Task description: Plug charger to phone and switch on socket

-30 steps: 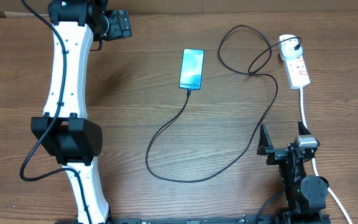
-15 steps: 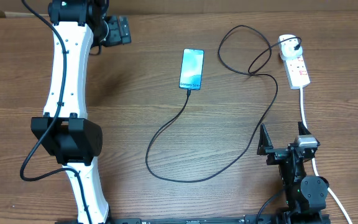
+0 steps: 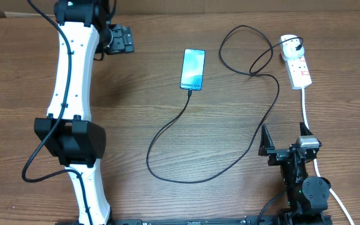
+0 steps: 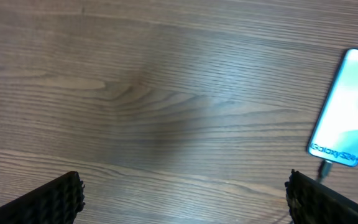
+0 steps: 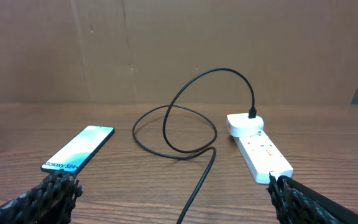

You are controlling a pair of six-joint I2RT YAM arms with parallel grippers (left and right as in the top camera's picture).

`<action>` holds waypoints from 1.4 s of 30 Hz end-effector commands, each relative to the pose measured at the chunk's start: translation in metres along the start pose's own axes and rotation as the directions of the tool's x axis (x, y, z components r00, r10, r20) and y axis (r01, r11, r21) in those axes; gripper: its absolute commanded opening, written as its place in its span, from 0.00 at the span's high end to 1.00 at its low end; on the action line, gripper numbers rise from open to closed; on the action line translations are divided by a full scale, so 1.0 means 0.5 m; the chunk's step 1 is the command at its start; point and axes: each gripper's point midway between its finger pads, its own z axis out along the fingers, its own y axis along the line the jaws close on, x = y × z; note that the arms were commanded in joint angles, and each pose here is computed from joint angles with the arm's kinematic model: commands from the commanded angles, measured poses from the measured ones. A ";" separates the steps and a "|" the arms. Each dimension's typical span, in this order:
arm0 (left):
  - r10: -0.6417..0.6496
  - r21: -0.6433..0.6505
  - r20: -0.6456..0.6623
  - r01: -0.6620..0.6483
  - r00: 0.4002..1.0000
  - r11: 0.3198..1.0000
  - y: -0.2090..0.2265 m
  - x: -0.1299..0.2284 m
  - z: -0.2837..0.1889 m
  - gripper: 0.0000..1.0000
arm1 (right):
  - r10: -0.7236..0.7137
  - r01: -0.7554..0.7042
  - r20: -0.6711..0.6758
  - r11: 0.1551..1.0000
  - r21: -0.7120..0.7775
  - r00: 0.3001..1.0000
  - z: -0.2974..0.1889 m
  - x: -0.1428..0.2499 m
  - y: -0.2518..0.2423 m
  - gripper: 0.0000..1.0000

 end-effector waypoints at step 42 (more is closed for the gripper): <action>-0.088 0.244 0.556 -0.061 0.827 0.968 0.096 0.205 -0.094 0.00 | -0.004 0.004 0.005 1.000 -0.001 1.000 0.000 0.003 0.000 0.00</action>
